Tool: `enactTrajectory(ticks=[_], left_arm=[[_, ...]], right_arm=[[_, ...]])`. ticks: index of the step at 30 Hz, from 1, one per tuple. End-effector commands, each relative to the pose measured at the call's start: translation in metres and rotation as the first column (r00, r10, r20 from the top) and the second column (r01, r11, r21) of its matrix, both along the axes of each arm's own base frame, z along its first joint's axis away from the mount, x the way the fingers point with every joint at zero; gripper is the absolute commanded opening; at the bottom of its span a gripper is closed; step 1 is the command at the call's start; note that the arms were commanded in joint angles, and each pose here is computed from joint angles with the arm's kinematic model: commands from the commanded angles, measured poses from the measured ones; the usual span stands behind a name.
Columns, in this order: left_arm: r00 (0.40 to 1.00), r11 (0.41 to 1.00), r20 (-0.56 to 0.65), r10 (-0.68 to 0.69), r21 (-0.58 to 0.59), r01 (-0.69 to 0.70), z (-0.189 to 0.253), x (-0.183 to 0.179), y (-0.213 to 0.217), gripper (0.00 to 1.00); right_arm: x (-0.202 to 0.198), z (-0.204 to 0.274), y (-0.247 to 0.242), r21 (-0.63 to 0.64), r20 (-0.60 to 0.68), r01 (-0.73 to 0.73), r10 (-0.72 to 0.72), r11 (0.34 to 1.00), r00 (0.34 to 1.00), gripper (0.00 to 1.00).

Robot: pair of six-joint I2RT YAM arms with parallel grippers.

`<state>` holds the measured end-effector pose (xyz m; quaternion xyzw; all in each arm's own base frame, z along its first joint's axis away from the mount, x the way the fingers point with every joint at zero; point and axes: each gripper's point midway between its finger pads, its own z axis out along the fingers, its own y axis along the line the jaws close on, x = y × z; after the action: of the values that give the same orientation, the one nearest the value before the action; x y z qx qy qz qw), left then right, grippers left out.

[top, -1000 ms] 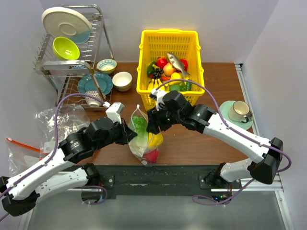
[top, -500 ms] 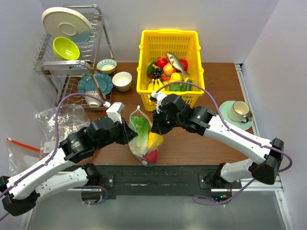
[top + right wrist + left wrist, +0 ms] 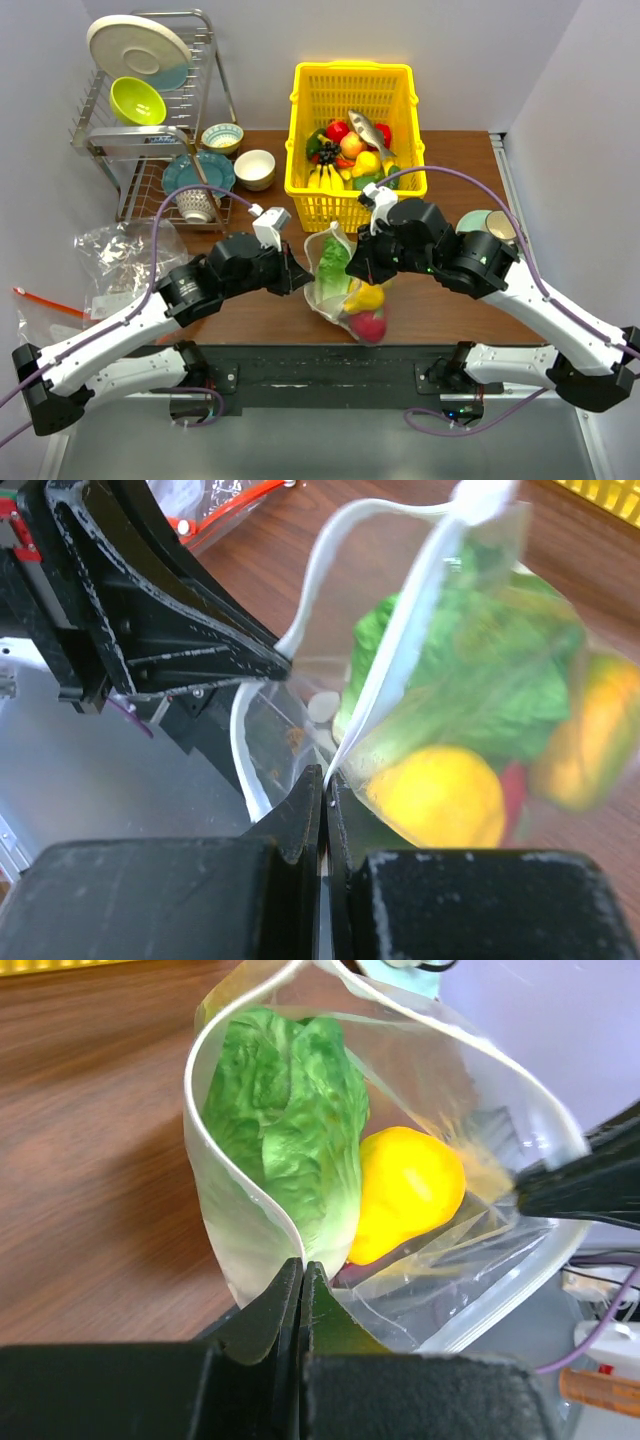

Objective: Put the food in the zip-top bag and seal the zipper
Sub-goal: Zip the zipper food storage bag at the center of the board.

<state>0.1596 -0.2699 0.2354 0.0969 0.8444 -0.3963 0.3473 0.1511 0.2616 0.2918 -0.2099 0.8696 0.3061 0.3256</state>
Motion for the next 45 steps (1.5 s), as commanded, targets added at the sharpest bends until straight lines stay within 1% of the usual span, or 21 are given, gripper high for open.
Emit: enactTrajectory(ticks=[1,2,4,5,6,7,8,11,12,15,19,20,22,25,27,31,34,36,39,42,45], left_arm=[[0.996,0.99,0.069,-0.063,-0.122,0.071,0.023,-0.002,-0.019,0.0],[0.997,0.993,0.053,-0.057,-0.1,0.062,0.01,-0.001,-0.017,0.0],[0.996,0.995,0.064,-0.06,-0.076,0.065,0.001,0.0,-0.015,0.0],[0.995,0.995,0.073,-0.072,-0.063,0.077,-0.006,-0.001,-0.014,0.0],[0.994,0.995,0.079,-0.082,-0.058,0.086,-0.009,-0.002,-0.014,0.0],[0.992,0.994,0.085,-0.091,-0.055,0.096,-0.012,-0.003,-0.014,0.0],[0.99,0.992,0.09,-0.107,-0.051,0.112,-0.018,-0.005,-0.014,0.0],[0.991,0.991,0.057,-0.118,-0.055,0.121,-0.032,-0.013,-0.01,0.0],[0.991,0.991,0.051,-0.121,-0.06,0.124,-0.034,-0.016,-0.009,0.0],[0.994,0.992,0.045,-0.104,-0.065,0.107,-0.041,-0.022,0.002,0.0],[0.996,0.997,0.077,-0.033,-0.065,0.038,-0.038,-0.018,0.019,0.0],[0.995,0.997,0.091,-0.025,-0.073,0.032,-0.034,-0.019,0.023,0.0],[0.994,0.995,0.108,-0.024,-0.092,0.034,-0.026,-0.02,0.024,0.0],[0.994,0.996,0.107,-0.017,-0.081,0.026,-0.025,-0.02,0.027,0.0],[0.996,0.998,0.087,-0.015,-0.056,0.02,-0.032,-0.021,0.029,0.0],[0.997,1.0,0.072,-0.001,-0.031,0.004,-0.042,-0.022,0.035,0.0],[0.998,1.0,0.066,0.009,-0.014,-0.008,-0.049,-0.022,0.04,0.0],[0.996,0.999,0.072,0.043,0.007,-0.044,-0.053,-0.018,0.045,0.0],[0.993,0.996,0.08,0.084,0.026,-0.087,-0.054,-0.011,0.05,0.0],[0.987,0.992,0.116,0.115,0.046,-0.121,-0.048,-0.003,0.054,0.0],[0.98,0.989,0.164,0.114,0.073,-0.127,-0.036,0.005,0.054,0.0]], right_arm=[[0.006,-0.012,0.021,0.038,-0.028,0.001,0.001,0.999,1.0,0.0],[0.009,-0.011,0.033,0.084,-0.03,0.002,0.0,0.997,1.0,0.0],[0.011,-0.036,0.042,0.083,-0.067,0.012,-0.006,0.996,0.998,0.0],[0.017,-0.033,0.053,0.14,-0.058,0.022,-0.014,0.99,0.998,0.02],[0.02,-0.037,0.056,0.148,-0.063,0.032,-0.023,0.988,0.998,0.11],[0.02,-0.047,0.06,0.145,-0.076,0.033,-0.022,0.989,0.997,0.14],[0.024,-0.043,0.068,0.186,-0.065,0.03,-0.018,0.982,0.998,0.28],[0.018,-0.043,0.081,0.219,-0.076,-0.028,0.046,0.975,0.996,0.62],[0.018,-0.041,0.081,0.22,-0.072,-0.035,0.053,0.975,0.996,0.65],[0.017,-0.029,0.074,0.218,-0.038,-0.043,0.052,0.975,0.998,0.68],[0.018,-0.01,0.062,0.199,0.025,-0.055,0.051,0.978,0.998,0.72],[0.018,-0.013,0.056,0.164,0.03,-0.05,0.046,0.985,0.998,0.73],[0.02,-0.007,0.05,0.149,0.05,-0.036,0.029,0.988,0.998,0.74],[0.025,-0.008,0.036,0.11,0.08,0.004,-0.013,0.994,0.997,0.77],[0.032,-0.013,0.026,0.076,0.112,0.041,-0.05,0.996,0.992,0.78],[0.037,-0.041,0.007,-0.025,0.119,0.1,-0.096,0.995,0.988,0.78],[0.038,-0.054,-0.005,-0.038,0.127,0.139,-0.133,0.99,0.983,0.78],[0.039,-0.052,-0.008,-0.005,0.144,0.15,-0.148,0.989,0.978,0.79],[0.04,-0.069,-0.006,-0.044,0.168,0.111,-0.102,0.993,0.981,0.79],[0.043,-0.089,0.002,-0.084,0.159,0.081,-0.067,0.993,0.985,0.79],[0.043,-0.102,0.017,-0.062,0.135,0.037,-0.028,0.997,0.99,0.79]])
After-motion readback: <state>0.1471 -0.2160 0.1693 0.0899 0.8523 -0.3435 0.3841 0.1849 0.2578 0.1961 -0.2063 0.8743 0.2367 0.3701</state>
